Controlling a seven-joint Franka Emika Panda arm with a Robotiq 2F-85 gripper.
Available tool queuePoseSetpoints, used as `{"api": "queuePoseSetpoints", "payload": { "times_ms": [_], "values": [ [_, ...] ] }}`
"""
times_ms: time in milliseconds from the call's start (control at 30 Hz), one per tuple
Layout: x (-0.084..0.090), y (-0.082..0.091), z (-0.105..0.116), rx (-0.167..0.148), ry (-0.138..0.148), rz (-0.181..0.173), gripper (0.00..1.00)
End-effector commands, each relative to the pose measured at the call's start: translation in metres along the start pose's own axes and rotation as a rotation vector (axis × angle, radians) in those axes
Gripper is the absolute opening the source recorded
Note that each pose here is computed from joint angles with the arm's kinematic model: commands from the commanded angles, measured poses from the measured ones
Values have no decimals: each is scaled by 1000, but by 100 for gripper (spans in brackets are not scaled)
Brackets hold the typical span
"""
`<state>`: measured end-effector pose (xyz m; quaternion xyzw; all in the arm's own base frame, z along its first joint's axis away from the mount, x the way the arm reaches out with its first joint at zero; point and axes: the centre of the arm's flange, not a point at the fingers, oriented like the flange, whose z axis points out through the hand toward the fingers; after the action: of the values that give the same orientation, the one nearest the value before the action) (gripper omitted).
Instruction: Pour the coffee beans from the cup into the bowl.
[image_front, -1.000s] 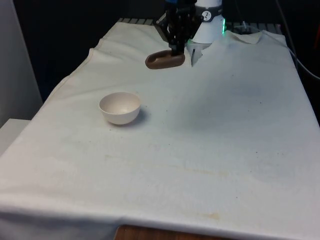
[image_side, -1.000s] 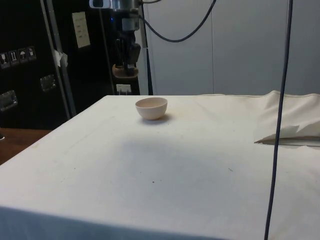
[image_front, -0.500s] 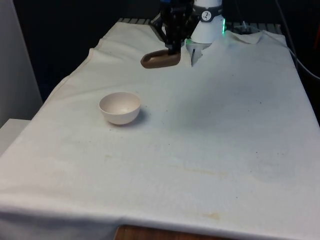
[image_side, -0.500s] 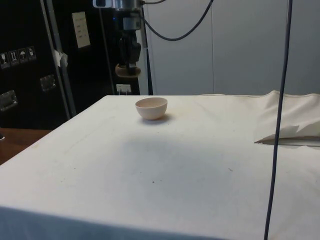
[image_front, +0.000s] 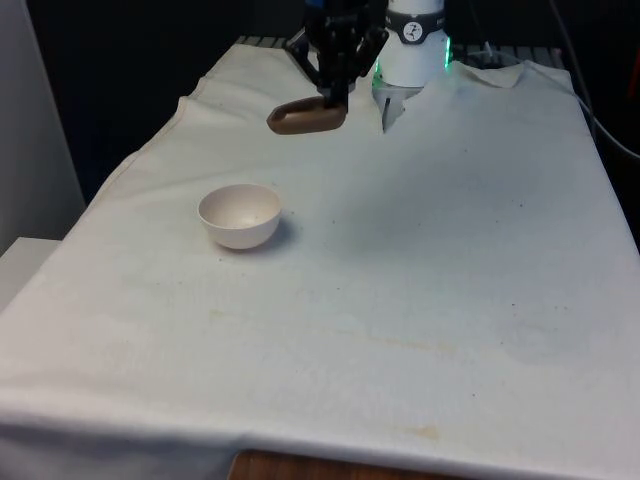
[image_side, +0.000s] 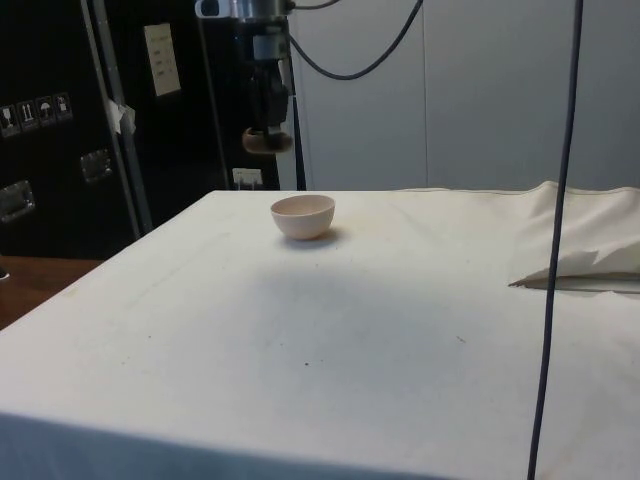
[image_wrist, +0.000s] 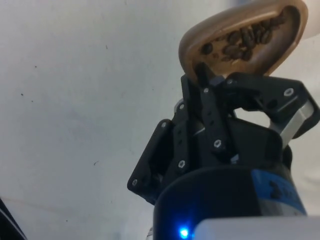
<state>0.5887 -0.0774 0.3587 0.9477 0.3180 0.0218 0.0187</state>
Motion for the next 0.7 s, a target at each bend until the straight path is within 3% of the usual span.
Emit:
{"api": "queuePoseSetpoints", "payload": {
  "times_ms": [0, 133, 233, 400, 667],
  "values": [
    [-1, 2, 2, 7, -11, 11, 0],
    [-3, 2, 4, 7, -10, 21, 0],
    [-5, 4, 8, 14, -19, 55, 0],
    [-6, 5, 12, 16, -24, 77, 0],
    [-8, 6, 19, 42, -13, 131, 0]
  ]
}}
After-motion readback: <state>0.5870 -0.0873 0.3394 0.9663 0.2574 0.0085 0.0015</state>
